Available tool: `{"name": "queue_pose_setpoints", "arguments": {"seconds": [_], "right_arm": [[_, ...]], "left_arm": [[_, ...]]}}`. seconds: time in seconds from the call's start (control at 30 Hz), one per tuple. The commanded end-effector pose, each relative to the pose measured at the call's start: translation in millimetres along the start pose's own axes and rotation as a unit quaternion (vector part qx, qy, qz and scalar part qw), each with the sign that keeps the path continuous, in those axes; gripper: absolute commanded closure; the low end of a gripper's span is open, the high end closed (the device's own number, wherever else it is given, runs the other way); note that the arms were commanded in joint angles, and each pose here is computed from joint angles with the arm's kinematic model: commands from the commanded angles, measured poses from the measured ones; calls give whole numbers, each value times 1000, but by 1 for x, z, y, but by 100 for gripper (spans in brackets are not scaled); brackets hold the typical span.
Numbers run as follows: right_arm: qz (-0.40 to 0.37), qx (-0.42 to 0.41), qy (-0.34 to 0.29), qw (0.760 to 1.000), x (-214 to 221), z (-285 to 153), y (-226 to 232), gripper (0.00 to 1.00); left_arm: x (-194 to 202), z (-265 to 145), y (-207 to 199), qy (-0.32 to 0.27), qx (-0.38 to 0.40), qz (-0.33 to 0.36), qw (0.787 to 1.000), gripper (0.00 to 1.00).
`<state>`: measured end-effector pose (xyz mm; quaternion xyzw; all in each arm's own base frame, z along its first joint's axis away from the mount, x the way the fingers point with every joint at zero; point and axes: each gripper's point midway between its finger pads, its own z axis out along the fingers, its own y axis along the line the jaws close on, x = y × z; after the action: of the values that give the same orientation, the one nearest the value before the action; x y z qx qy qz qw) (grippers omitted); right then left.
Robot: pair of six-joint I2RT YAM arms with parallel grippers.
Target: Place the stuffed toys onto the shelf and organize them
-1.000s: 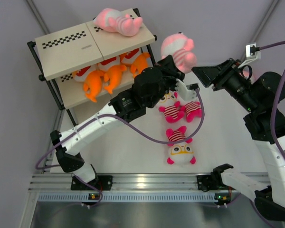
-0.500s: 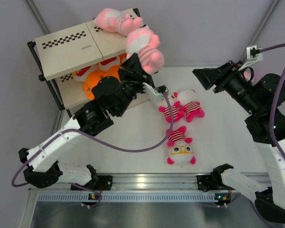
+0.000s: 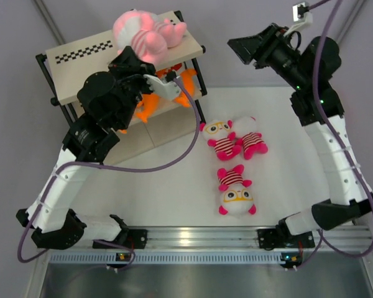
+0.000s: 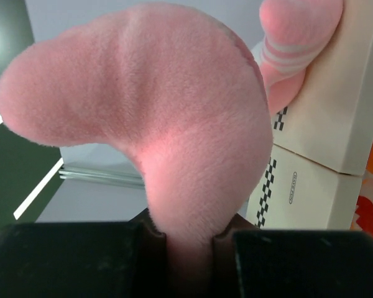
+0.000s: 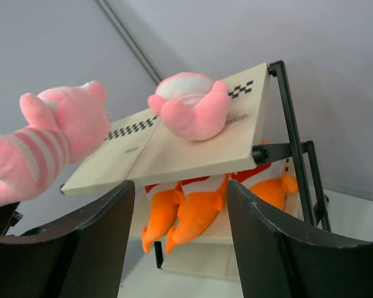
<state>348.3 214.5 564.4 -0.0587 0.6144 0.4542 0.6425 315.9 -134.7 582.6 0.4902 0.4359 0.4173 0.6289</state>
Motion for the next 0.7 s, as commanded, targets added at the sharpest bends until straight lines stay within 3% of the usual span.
{"name": "queue_pose_setpoints", "arguments": {"seconds": [0.0, 0.4, 0.67], "right_arm": [[5, -4, -13, 1000, -5, 29, -13, 39], [-11, 23, -6, 1000, 11, 30, -34, 38], [-20, 36, 12, 999, 23, 25, -45, 36]], "left_arm": [[29, 22, -16, 21, 39, -1, 999, 100], [103, 55, -44, 58, 104, 51, 992, 100], [91, 79, -52, -21, 120, 101, 987, 100]]}}
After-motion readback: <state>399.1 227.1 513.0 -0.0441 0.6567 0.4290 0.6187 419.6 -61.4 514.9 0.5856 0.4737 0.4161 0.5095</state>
